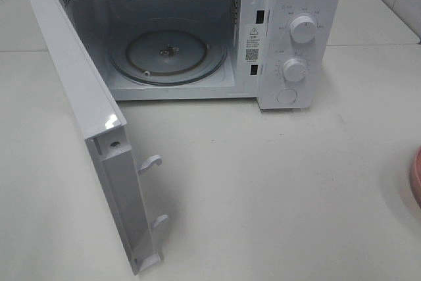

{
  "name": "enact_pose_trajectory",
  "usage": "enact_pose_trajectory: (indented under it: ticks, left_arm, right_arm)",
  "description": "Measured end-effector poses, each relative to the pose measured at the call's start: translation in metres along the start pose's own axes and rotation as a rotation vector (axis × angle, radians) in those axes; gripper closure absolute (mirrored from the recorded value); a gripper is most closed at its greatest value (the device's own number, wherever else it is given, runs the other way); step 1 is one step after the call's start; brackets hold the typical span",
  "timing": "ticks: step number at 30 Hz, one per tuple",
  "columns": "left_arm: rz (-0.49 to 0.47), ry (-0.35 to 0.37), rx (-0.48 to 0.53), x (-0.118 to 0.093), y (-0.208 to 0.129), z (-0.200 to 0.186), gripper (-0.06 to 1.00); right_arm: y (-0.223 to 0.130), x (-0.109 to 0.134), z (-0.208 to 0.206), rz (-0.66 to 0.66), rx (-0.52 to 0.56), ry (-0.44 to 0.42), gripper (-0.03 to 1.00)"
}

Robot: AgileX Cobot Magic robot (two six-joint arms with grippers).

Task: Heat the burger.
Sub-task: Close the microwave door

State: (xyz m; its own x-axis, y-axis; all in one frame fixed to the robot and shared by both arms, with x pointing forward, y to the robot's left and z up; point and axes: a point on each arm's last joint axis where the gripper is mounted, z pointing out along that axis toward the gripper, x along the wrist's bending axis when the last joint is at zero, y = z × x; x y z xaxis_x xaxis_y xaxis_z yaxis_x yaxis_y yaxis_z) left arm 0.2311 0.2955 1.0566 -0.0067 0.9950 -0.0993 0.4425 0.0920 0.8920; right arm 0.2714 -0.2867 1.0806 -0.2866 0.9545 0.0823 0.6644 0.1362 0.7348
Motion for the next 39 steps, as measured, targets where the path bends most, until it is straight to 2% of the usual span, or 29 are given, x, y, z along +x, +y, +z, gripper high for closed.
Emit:
enact_pose_trajectory:
  ticks: [1, 3, 6, 8, 9, 11, 13, 18, 22, 39]
  left_arm:
    - [0.000, 0.000, 0.000, 0.000, 0.000, 0.000, -0.05]
    - [0.000, 0.000, 0.000, 0.000, 0.000, 0.000, -0.05]
    - [0.000, 0.000, 0.000, 0.000, 0.000, 0.000, -0.05]
    - [0.000, 0.000, 0.000, 0.000, 0.000, 0.000, -0.05]
    - [0.000, 0.000, 0.000, 0.000, 0.000, 0.000, -0.05]
    - [0.000, 0.000, 0.000, 0.000, 0.000, 0.000, -0.05]
    - [0.000, 0.000, 0.000, 0.000, 0.000, 0.000, -0.05]
    - [0.000, 0.000, 0.000, 0.000, 0.000, 0.000, -0.05]
    - [0.000, 0.000, 0.000, 0.000, 0.000, 0.000, -0.05]
    - [0.000, 0.000, 0.000, 0.000, 0.000, 0.000, -0.05]
  right_arm:
    - [0.000, 0.000, 0.000, 0.000, 0.000, 0.000, 0.21]
    - [-0.013, -0.003, -0.019, 0.029, -0.128, -0.046, 0.21]
    - [-0.016, -0.004, -0.023, 0.030, -0.153, -0.063, 0.21]
    - [-0.025, -0.003, -0.032, 0.042, -0.229, -0.101, 0.20]
    - [-0.025, -0.003, -0.032, 0.042, -0.229, -0.101, 0.20]
    - [-0.035, -0.002, -0.040, 0.054, -0.326, -0.134, 0.20]
    - [-0.037, -0.002, -0.039, 0.056, -0.341, -0.141, 0.20]
    - [-0.046, -0.004, -0.021, 0.071, -0.290, -0.162, 0.20]
    - [-0.042, -0.005, -0.016, 0.071, -0.345, -0.165, 0.21]
    - [-0.041, -0.005, -0.011, 0.071, -0.364, -0.157, 0.21]
